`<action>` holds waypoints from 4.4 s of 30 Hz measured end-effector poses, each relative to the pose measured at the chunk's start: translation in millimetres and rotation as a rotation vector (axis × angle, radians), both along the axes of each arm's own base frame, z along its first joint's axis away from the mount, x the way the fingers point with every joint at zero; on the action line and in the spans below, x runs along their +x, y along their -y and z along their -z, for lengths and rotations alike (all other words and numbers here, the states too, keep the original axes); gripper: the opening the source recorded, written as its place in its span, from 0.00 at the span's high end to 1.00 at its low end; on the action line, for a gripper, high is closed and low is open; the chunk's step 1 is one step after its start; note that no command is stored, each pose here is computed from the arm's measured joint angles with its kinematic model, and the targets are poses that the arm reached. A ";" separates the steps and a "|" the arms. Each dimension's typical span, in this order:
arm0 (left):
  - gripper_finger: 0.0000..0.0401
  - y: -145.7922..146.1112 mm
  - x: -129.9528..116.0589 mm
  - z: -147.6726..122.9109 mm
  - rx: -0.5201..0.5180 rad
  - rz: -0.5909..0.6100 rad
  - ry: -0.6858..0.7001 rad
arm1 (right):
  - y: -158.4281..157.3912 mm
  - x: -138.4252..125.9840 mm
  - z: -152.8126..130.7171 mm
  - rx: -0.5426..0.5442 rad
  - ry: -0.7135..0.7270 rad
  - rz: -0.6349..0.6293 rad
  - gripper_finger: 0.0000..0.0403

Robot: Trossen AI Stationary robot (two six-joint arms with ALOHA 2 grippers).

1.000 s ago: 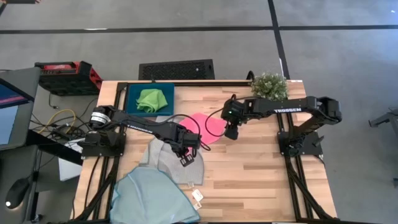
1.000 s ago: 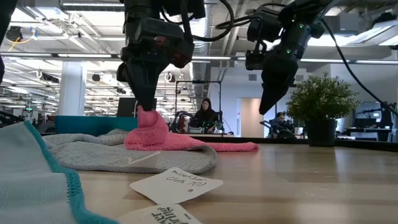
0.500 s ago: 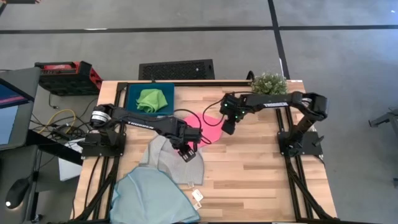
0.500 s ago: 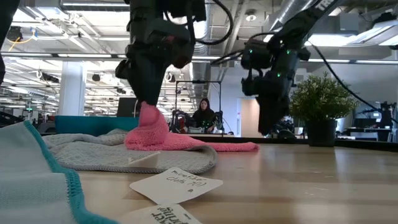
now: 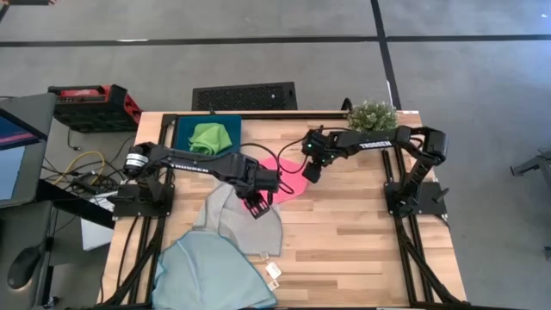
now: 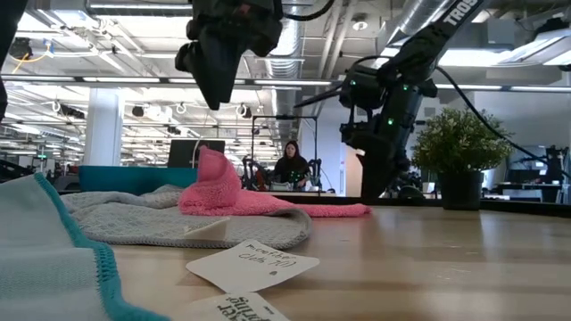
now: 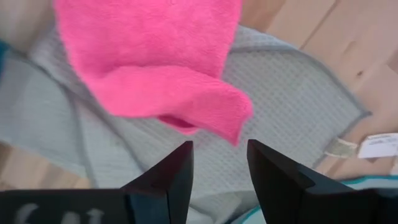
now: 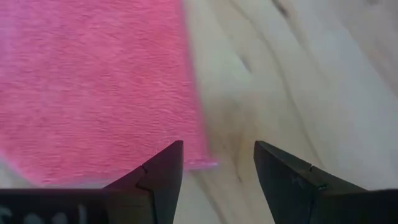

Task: Fold microfiber towels
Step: Fold the pink cloth

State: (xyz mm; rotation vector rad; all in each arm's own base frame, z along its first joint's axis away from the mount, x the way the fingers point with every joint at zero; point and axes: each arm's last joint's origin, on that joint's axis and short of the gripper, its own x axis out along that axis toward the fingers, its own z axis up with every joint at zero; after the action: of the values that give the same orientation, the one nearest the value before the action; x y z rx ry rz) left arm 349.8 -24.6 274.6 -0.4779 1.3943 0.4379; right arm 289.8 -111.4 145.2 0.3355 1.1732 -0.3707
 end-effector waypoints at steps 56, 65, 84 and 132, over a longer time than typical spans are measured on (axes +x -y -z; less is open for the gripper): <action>0.72 -106.1 64.5 14.5 0.109 0.758 0.462 | -100.7 -35.2 -83.9 -0.140 0.049 -0.495 1.00; 0.72 -131.2 69.9 40.8 0.024 0.651 0.428 | -95.3 -36.4 -84.5 -0.122 0.049 -0.431 1.00; 0.72 -92.8 28.3 -55.9 0.098 0.521 0.581 | -65.2 -57.8 -175.0 -0.153 0.363 -0.150 0.99; 0.72 -98.1 97.1 -16.5 0.167 0.829 1.037 | -118.4 -89.2 -236.6 -0.164 0.325 -1.219 0.99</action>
State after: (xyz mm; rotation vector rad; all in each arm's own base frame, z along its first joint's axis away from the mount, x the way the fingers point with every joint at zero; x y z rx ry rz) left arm 446.9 73.6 291.2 0.0675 0.4391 -0.3573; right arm 200.6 7.0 381.8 -0.4674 0.8340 0.6338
